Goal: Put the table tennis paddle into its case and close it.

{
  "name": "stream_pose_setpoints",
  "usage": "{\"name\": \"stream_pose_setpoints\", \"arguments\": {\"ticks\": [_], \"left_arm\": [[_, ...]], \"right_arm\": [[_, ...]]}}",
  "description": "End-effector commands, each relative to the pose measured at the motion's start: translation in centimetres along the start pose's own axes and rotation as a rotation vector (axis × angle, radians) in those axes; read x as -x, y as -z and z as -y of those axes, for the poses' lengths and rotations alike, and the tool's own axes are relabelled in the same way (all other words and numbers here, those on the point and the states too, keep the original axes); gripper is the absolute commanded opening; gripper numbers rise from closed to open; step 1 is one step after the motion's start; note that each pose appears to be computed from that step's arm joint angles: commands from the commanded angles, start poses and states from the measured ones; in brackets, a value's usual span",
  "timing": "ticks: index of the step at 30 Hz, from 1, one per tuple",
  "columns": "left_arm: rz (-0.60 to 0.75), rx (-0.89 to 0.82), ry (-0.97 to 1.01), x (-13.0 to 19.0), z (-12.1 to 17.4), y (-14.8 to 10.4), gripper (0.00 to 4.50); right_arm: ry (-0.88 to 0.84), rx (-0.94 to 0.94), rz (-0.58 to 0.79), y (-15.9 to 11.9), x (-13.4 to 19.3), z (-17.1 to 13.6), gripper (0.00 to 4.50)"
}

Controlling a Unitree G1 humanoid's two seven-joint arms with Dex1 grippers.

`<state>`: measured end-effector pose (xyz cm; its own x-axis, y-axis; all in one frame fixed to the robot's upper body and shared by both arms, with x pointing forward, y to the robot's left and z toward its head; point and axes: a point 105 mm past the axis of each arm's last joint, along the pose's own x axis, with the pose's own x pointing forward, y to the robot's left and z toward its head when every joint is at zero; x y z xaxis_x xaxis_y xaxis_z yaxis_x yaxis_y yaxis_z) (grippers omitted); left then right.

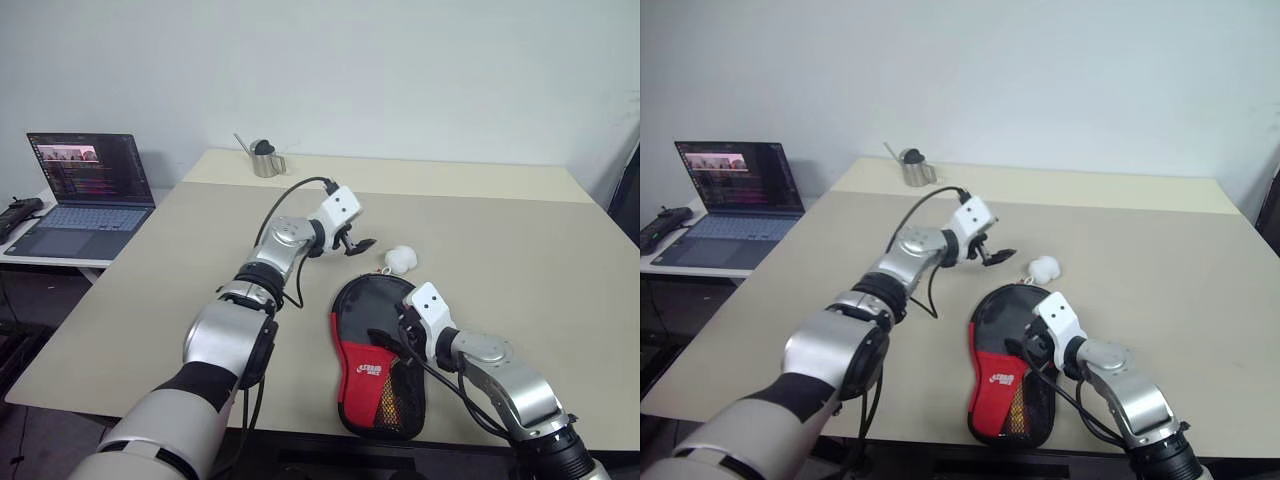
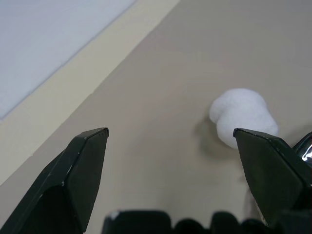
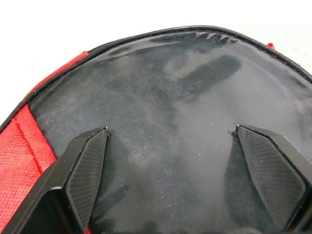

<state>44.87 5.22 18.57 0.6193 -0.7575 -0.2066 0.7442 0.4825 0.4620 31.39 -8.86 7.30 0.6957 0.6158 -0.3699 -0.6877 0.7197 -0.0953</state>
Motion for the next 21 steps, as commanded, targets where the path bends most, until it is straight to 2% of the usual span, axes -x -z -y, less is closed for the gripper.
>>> {"name": "stream_pose_setpoints", "arguments": {"ticks": [1, 6, 8, 11, 21], "left_arm": [[0.087, 0.043, 0.045, 1.2, -0.2, -0.7, 4.47], [0.158, 0.139, 0.221, 2.8, 1.5, -0.2, 4.47], [0.171, 0.126, 0.360, 4.4, 3.8, 0.8, 4.47], [0.188, 0.133, 0.400, 5.8, 5.6, 0.9, 4.47], [0.211, 0.142, 0.354, 6.6, 8.3, 0.1, 4.47]], "right_arm": [[0.027, -0.041, -0.160, 4.2, 0.2, 0.6, 4.50], [0.027, -0.039, -0.155, 3.9, 0.4, 0.8, 4.50], [0.013, -0.042, -0.135, 3.3, 0.8, 0.7, 4.50], [-0.024, -0.054, -0.089, 2.1, 1.7, 0.6, 4.50], [-0.195, -0.100, 0.259, -7.2, 5.3, -0.2, 4.50]]}}
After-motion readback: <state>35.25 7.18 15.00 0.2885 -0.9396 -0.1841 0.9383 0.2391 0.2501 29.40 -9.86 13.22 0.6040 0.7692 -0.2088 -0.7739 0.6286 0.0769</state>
